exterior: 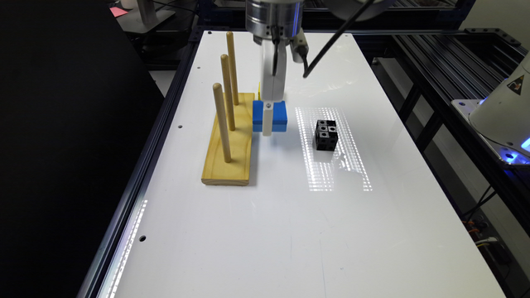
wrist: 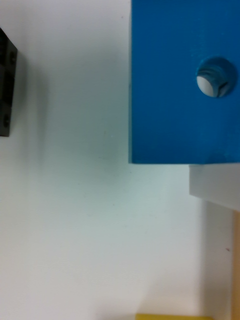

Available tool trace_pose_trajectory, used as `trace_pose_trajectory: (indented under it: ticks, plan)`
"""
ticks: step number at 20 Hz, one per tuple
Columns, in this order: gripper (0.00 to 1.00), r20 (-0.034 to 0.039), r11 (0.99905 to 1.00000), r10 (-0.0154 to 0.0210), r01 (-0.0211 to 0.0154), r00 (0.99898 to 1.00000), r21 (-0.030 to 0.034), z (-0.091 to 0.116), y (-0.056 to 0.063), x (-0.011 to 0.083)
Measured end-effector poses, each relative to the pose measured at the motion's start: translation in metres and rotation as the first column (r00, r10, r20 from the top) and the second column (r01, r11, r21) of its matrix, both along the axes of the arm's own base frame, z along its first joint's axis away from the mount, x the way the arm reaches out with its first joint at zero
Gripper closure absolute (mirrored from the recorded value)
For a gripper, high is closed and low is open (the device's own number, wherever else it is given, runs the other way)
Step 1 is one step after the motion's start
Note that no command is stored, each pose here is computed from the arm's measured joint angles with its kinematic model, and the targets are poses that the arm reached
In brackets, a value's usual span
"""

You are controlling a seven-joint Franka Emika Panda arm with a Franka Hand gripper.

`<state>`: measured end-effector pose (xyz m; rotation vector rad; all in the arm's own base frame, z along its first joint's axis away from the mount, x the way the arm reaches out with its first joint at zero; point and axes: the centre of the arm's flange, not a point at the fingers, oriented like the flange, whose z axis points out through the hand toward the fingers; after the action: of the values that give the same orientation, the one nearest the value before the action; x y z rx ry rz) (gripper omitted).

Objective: Pick up blue block.

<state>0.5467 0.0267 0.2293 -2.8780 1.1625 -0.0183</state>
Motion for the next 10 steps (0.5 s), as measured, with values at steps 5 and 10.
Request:
trace_pose_trajectory:
  ticks: [5, 10]
  plan:
    - [1.00, 0.0021, 0.999984, 0.0015, -0.0015, 1.00000, -0.0055, 0.035, 0.000, -0.0012]
    - [1.00, 0.0019, 0.999963, 0.0024, -0.0024, 1.00000, -0.0083, 0.051, 0.000, -0.0031]
